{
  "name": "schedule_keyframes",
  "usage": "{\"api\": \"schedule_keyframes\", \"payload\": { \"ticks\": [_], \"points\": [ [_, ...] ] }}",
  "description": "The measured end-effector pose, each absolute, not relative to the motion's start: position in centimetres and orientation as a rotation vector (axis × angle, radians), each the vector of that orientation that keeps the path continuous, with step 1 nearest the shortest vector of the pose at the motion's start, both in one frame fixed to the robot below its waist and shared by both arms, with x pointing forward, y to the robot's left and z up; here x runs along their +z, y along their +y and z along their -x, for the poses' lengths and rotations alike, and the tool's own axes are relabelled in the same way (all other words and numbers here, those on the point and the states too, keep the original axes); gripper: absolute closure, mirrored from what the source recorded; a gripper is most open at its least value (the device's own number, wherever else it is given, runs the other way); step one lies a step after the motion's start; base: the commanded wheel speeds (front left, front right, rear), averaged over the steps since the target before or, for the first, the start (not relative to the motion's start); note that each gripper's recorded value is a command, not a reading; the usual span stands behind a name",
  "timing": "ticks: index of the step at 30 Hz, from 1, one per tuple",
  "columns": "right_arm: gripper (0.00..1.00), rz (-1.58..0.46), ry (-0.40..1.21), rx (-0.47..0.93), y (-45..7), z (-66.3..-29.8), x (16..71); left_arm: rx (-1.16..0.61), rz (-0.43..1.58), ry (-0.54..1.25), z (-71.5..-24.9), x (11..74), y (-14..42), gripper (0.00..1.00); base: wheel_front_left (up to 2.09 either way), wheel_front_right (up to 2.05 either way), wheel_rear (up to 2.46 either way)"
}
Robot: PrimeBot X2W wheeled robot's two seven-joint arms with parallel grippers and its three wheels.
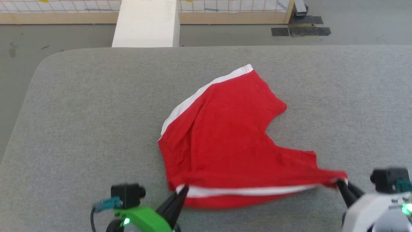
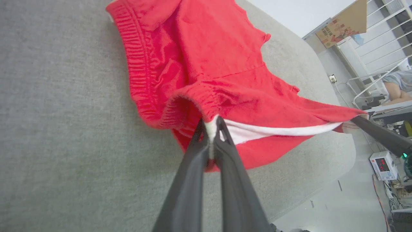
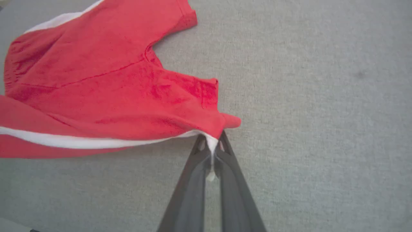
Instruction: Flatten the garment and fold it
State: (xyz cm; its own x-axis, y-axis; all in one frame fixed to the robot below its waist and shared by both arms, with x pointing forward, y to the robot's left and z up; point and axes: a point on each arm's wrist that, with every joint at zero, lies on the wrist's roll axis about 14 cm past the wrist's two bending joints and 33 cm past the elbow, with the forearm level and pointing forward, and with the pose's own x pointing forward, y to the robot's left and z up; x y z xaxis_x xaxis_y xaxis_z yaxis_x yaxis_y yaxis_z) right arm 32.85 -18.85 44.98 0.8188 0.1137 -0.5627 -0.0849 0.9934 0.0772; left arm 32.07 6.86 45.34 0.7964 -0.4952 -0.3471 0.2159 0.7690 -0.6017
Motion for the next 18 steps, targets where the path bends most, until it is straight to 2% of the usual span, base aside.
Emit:
{"api": "schedule_keyframes", "payload": {
  "ticks": [6,7,18],
  "points": [
    [1.0,0.064,0.441,0.191,-17.3,-38.7,48.8,-0.385,0.581,0.354,-36.1,48.2,6.9,1.0,0.0,0.0,0.0],
    [1.0,0.113,0.394,0.226,-16.8,-41.8,50.0,-0.359,0.587,0.31,-38.0,48.6,7.3,1.0,0.0,0.0,0.0],
    [1.0,0.152,0.337,0.355,-12.8,-52.5,50.3,-0.179,0.553,0.271,-43.9,46.0,10.9,1.0,0.0,0.0,0.0]
  ]
}}
